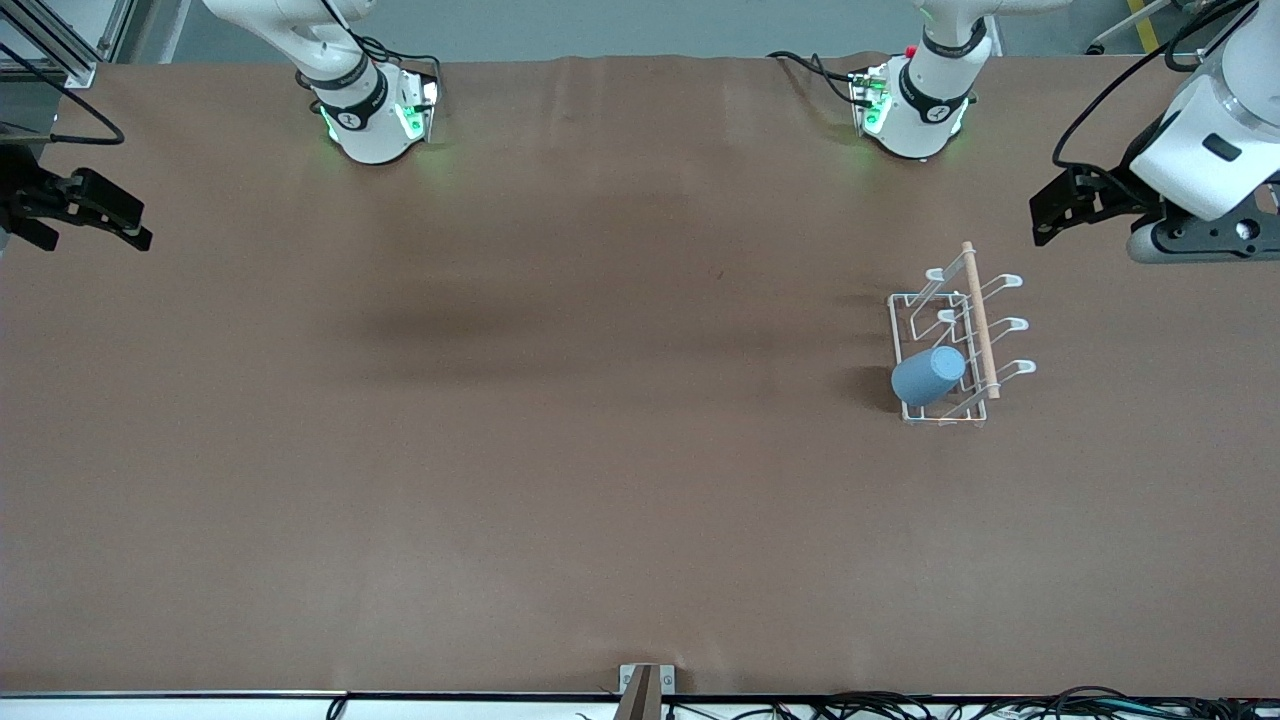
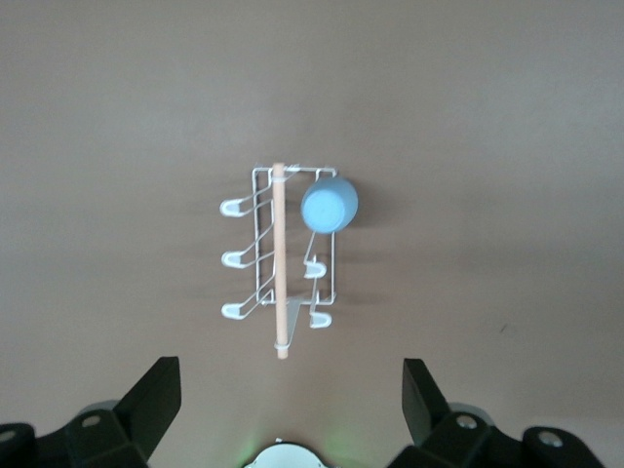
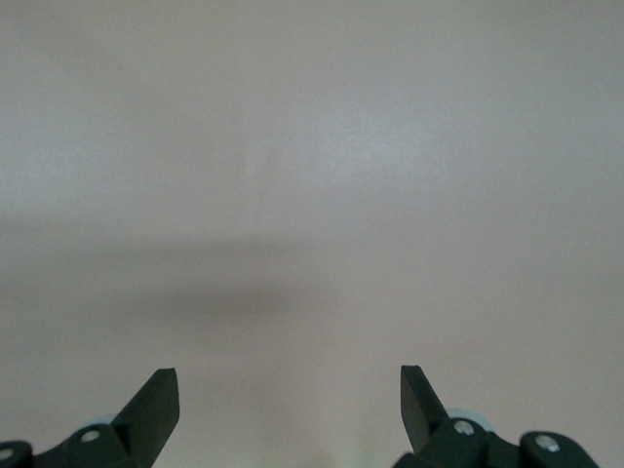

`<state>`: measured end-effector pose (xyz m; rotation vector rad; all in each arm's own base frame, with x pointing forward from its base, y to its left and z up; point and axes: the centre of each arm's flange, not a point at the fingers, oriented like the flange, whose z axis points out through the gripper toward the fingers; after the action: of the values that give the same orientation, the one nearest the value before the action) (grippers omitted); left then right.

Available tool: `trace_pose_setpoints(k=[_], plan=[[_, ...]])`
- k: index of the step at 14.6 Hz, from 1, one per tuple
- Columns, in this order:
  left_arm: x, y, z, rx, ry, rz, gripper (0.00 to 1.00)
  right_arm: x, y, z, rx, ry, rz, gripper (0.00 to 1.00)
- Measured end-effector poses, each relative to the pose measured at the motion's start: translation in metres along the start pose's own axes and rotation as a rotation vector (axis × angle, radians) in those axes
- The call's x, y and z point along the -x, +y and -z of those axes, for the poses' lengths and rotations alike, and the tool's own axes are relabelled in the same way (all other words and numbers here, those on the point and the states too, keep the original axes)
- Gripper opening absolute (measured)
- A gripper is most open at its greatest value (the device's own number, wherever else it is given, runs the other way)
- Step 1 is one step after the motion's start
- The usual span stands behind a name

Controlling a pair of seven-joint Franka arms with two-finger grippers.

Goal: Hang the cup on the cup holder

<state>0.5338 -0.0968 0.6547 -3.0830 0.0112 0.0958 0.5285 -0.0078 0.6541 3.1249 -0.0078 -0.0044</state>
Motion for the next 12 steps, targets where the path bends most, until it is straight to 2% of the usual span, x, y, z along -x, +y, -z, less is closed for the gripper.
trace_pose_setpoints(k=[6, 12], plan=[[0.035, -0.008, -0.021, -0.010, 0.013, 0.021, 1.00, 0.000, 0.000, 0.000, 0.000, -0.002, 0.000, 1.00], [0.032, -0.009, -0.018, 0.010, 0.030, 0.023, 1.00, 0.000, 0.000, 0.000, 0.000, -0.002, 0.000, 1.00]])
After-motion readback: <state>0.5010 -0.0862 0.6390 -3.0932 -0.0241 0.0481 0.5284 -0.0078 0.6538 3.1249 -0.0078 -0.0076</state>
